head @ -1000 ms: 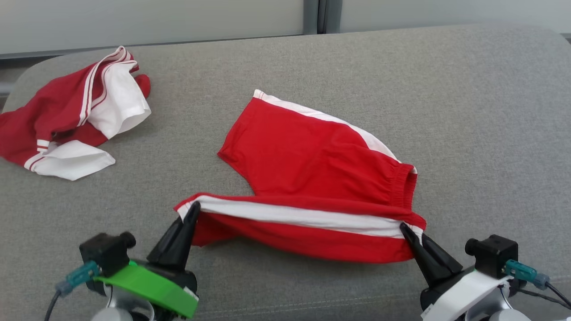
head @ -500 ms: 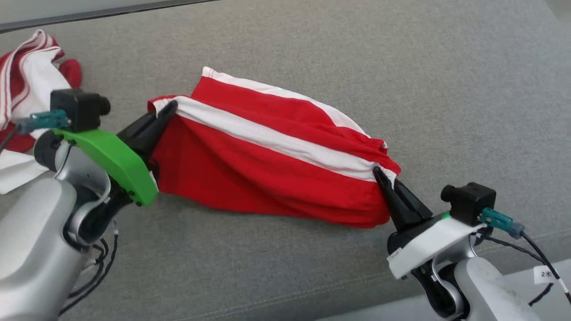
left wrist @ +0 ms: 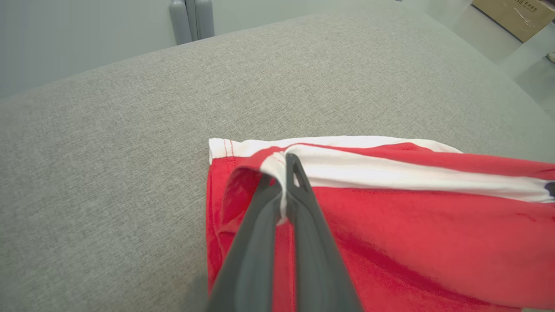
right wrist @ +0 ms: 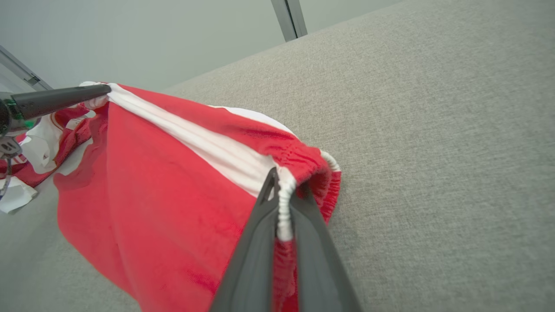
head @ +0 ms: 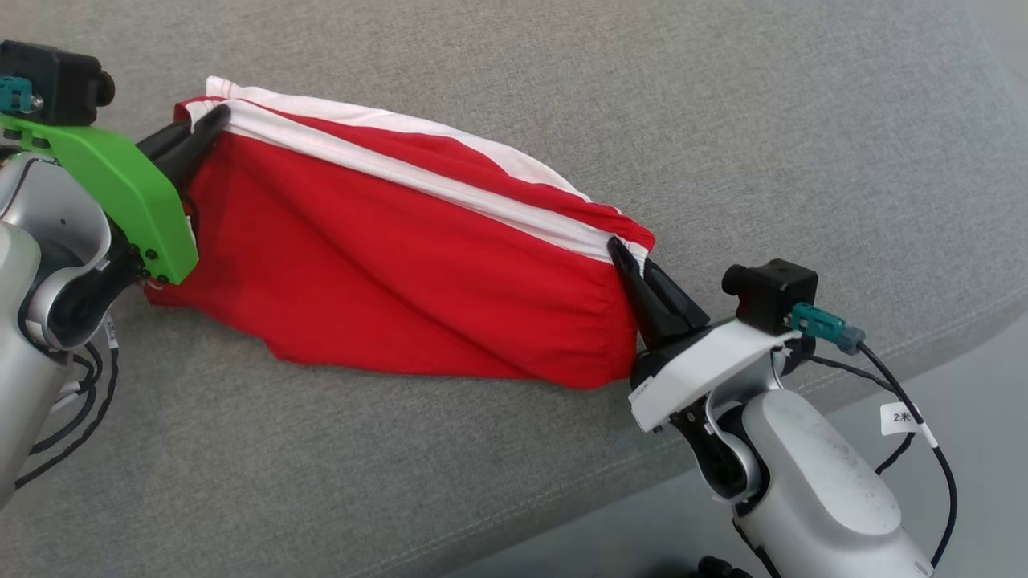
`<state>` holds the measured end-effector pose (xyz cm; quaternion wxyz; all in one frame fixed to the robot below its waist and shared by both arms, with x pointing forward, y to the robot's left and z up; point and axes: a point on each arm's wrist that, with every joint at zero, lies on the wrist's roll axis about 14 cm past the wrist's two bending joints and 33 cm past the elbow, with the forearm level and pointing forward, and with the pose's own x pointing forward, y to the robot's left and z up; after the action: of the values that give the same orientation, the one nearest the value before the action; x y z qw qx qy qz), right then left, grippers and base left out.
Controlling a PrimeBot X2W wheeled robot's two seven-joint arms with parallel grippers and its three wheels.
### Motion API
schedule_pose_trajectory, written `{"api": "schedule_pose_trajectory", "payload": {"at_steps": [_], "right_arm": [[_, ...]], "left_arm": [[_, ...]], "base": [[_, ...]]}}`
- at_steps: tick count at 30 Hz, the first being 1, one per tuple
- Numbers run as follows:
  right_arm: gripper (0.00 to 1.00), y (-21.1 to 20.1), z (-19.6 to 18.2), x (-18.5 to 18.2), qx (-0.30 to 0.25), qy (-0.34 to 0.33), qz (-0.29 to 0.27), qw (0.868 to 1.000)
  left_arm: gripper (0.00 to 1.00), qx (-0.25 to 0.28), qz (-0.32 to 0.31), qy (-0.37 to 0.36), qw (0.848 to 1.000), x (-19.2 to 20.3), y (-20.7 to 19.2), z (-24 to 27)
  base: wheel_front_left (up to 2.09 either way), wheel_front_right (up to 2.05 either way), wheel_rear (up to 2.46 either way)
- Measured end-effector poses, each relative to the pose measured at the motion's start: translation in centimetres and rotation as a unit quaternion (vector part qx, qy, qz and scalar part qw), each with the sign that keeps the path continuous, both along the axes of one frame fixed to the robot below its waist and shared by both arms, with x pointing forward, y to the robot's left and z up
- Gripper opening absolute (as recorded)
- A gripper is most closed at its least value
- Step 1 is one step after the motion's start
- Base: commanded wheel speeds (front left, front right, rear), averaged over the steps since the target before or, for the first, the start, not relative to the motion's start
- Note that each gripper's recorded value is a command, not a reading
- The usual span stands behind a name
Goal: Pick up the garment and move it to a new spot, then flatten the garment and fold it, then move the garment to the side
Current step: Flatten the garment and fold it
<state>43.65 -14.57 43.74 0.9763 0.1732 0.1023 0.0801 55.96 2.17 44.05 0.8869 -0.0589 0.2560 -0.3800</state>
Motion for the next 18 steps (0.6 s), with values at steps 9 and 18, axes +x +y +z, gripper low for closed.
{"api": "schedule_pose_trajectory", "payload": {"at_steps": [9,18], "right_arm": [[0.00,-1.4,-2.1,1.4,-0.007,0.022,-0.019,1.000],[0.00,-1.5,-2.4,2.1,0.004,0.021,-0.021,1.000]], "left_arm": [[0.00,0.006,-0.017,0.016,1.000,2.2,-2.0,-3.3],[0.00,0.024,-0.017,0.010,1.000,3.7,-2.0,-4.3]], "base": [[0.00,0.00,0.00],[0.00,0.00,0.00]]}}
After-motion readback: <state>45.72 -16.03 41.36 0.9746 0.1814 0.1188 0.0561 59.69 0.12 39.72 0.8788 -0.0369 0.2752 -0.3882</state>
